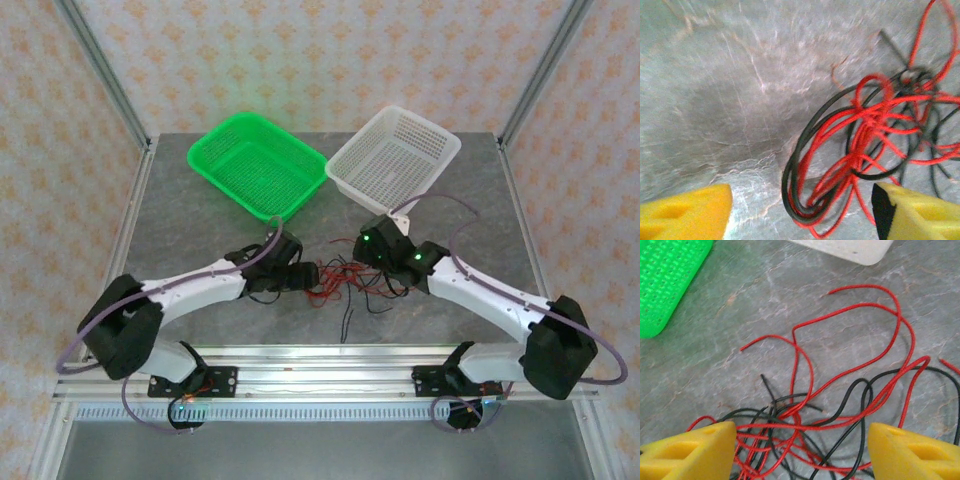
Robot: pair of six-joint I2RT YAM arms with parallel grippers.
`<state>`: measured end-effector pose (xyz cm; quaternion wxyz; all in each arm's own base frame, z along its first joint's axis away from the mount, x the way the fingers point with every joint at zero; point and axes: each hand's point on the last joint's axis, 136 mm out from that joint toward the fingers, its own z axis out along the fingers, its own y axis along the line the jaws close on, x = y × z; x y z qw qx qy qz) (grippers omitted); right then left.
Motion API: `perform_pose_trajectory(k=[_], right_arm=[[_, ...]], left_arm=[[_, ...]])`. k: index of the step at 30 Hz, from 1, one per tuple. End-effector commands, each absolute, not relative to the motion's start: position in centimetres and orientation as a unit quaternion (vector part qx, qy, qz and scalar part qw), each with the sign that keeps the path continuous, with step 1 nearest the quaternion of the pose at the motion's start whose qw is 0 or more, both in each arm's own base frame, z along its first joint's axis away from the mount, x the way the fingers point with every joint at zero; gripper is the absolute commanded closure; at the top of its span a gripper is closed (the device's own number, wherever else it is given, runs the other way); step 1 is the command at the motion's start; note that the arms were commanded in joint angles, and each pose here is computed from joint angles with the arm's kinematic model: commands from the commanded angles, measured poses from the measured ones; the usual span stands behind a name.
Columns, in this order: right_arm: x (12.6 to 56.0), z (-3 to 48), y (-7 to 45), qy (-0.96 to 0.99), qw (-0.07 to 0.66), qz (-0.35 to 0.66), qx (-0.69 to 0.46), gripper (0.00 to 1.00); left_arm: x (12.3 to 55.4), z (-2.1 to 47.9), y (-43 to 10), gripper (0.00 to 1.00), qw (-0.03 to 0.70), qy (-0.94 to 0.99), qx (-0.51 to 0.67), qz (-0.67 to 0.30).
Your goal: Untangle the cables
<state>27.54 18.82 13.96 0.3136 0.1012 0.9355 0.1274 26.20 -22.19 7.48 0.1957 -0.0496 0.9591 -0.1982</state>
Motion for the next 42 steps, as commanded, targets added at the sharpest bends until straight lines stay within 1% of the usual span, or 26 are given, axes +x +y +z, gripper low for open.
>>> perform_pose_trajectory(k=[1,4,9,15,18,21,26,30,35,38,41,42], right_arm=[[26.6,15.8,19.4,0.936,0.315,0.133,0.079,0.31],[25.9,16.8,20.0,0.937,0.313,0.141,0.064,0.31],[24.2,17.5,21.8,0.941,0.29,0.167,0.04,0.31],[22.0,15.5,23.9,0.945,0.256,0.198,0.042,0.31],[21.1,13.8,25.3,0.947,0.24,0.208,0.036,0.31],[20.5,11.9,26.0,0.953,0.227,0.199,0.037,0.32],[20.6,8.7,25.1,0.957,0.225,0.169,0.069,0.39],[21.1,6.6,24.5,0.959,0.23,0.139,0.086,0.48],[22.0,4.5,24.7,0.964,0.228,0.102,0.088,0.51],[22.5,3.0,24.3,0.969,0.223,0.067,0.086,0.54],[22.8,1.7,23.8,0.972,0.217,0.039,0.081,0.58],[23.0,1.3,23.6,0.973,0.216,0.031,0.08,0.63]], left_arm=[[26.3,10.5,-18.6,0.23,0.23,0.965,-0.05,-0.117],[26.0,12.0,-17.5,0.24,0.243,0.963,-0.057,-0.103],[23.9,12.2,-18.2,0.28,0.226,0.959,-0.066,-0.156],[21.7,10.0,-20.5,0.28,0.2,0.944,-0.097,-0.246],[21.9,8.6,-21.3,0.28,0.201,0.932,-0.119,-0.278],[22.9,8.4,-22.2,0.29,0.217,0.92,-0.13,-0.3],[24.8,8.7,-23.6,0.3,0.238,0.911,-0.125,-0.312],[25.5,7.3,-24.9,0.31,0.222,0.919,-0.112,-0.306],[25.4,4.7,-25.5,0.4,0.194,0.93,-0.11,-0.292],[25.2,4.1,-25.6,0.48,0.19,0.93,-0.112,-0.293],[25.4,4.1,-25.6,0.59,0.194,0.929,-0.115,-0.294],[25.4,4.2,-25.6,0.66,0.195,0.928,-0.115,-0.295]])
